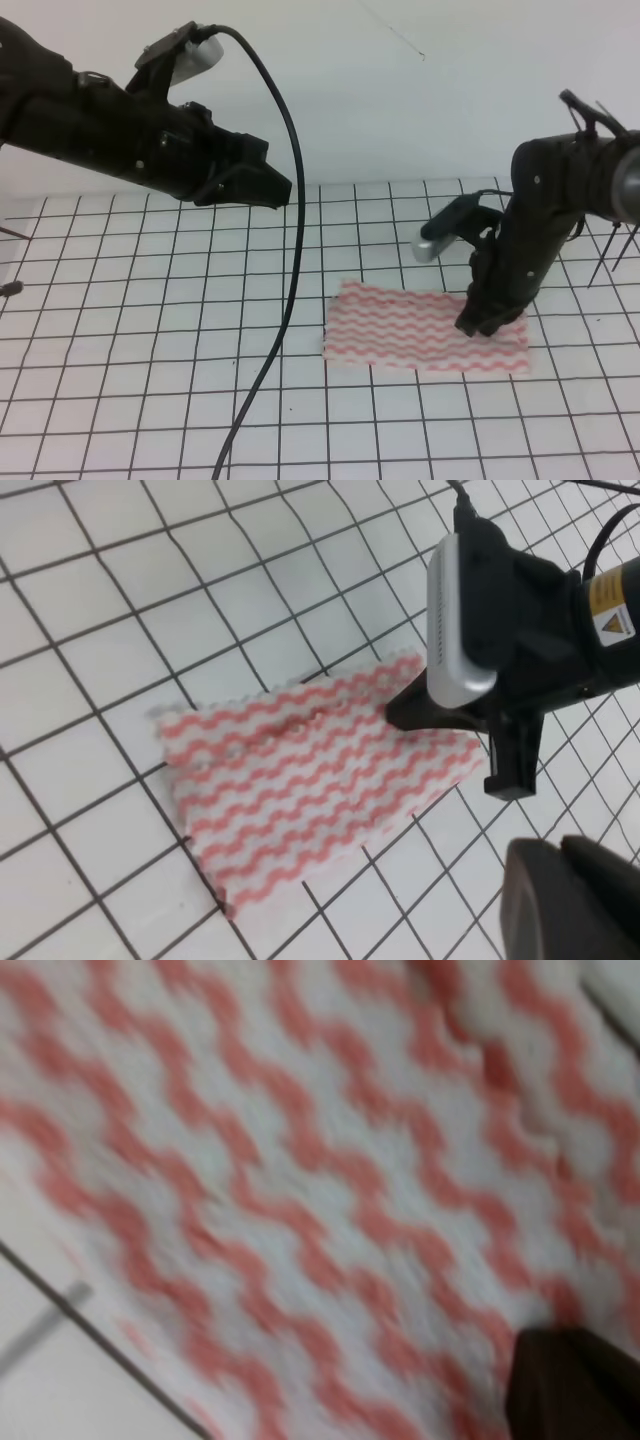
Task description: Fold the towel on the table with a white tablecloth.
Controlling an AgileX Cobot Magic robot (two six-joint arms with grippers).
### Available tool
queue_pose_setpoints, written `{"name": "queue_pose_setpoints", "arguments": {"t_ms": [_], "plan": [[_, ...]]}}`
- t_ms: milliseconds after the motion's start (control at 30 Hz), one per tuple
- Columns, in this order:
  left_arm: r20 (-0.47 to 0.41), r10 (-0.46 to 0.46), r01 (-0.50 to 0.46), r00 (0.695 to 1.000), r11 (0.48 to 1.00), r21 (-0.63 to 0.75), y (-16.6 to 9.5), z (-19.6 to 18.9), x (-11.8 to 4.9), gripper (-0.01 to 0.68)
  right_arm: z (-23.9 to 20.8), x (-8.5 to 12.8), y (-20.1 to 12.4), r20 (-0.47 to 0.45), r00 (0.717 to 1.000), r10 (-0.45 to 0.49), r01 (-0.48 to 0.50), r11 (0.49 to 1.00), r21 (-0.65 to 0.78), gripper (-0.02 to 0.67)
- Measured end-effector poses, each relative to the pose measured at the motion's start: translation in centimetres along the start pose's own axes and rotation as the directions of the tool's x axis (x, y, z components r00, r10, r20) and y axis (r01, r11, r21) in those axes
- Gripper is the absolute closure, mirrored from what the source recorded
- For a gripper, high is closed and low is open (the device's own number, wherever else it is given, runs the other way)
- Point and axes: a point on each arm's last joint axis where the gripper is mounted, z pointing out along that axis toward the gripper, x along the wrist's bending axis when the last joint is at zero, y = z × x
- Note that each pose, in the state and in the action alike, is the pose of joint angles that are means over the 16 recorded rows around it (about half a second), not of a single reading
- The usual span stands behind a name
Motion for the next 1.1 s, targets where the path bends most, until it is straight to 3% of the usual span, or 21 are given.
{"name": "queue_pose_setpoints", "arguments": {"t_ms": [267,433,700,1100], "plan": [[-0.006,-0.002,0.002,1.000,1.000,-0.009,0.1,0.0,0.1,0.673,-0.1,-0.5,0.0,0.052,0.999,0.014,-0.014,1.000,0.000,0.645],[-0.010,-0.001,0.001,1.000,1.000,-0.019,0.2,0.0,0.1,0.673,-0.5,0.3,0.7,-0.015,1.000,0.004,-0.005,0.997,-0.076,0.646],[-0.013,0.001,-0.001,1.000,1.000,-0.031,0.3,0.0,0.1,0.673,-0.1,2.3,2.5,-0.129,0.988,-0.089,0.058,0.972,-0.226,0.646],[-0.017,0.000,-0.001,1.000,0.999,-0.045,0.4,0.0,0.2,0.673,0.9,4.6,2.8,-0.223,0.955,-0.197,0.146,0.963,-0.225,0.646]]}}
